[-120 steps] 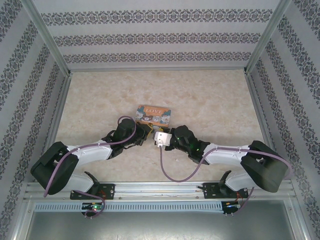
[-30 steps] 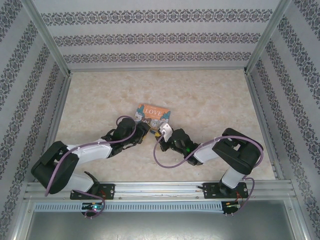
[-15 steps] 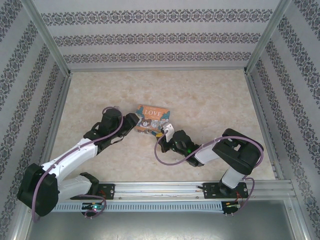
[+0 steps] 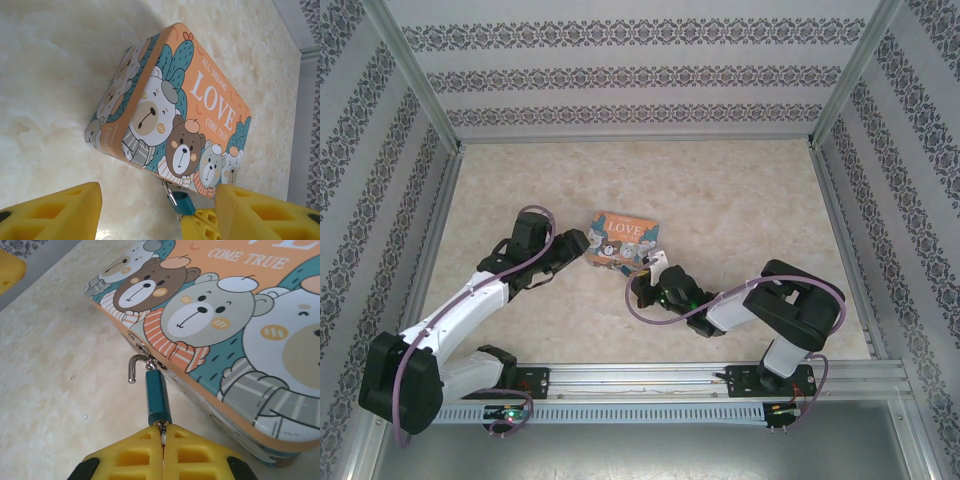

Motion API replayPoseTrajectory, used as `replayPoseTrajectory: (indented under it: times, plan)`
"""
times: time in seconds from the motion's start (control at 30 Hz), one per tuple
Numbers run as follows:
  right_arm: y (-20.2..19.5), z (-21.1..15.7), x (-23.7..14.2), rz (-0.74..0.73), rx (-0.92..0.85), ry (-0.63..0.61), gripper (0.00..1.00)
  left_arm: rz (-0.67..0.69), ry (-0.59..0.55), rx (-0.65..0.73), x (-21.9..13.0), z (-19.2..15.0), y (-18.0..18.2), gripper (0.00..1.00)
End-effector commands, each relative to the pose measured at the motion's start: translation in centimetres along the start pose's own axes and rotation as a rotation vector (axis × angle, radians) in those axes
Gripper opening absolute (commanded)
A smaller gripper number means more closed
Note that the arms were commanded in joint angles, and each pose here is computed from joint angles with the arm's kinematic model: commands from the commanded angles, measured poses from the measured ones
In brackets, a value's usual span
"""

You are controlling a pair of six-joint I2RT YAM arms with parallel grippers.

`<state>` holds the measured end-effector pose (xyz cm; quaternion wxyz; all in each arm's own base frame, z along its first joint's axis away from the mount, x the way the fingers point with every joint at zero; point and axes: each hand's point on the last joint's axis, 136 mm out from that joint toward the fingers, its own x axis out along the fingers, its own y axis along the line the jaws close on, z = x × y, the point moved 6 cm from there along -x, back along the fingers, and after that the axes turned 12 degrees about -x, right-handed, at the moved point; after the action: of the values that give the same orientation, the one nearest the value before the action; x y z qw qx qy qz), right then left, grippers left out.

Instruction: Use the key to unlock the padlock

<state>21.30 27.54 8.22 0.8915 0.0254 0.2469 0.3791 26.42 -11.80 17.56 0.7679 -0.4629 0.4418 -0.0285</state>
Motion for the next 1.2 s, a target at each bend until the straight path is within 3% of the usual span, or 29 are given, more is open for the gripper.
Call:
replayPoseTrajectory:
  times: [0.0,0.6,1.17]
  plan:
    - [0.4,-0.8,0.7,-0.025,0.068,0.038,0.00,0.000,0.051,0.040,-0.1,0.2,0.0,0.61]
    - [1.2,-1.8,2.4,-0.117,0.177,0.042,0.00,-0.014,0.141,0.185,0.0,1.9,-1.3,0.63]
    - [1.6,-2.9,2.2,-0.127,0.288,0.079,0.00,-0.021,0.154,0.203,0.7,2.4,-1.0,0.64]
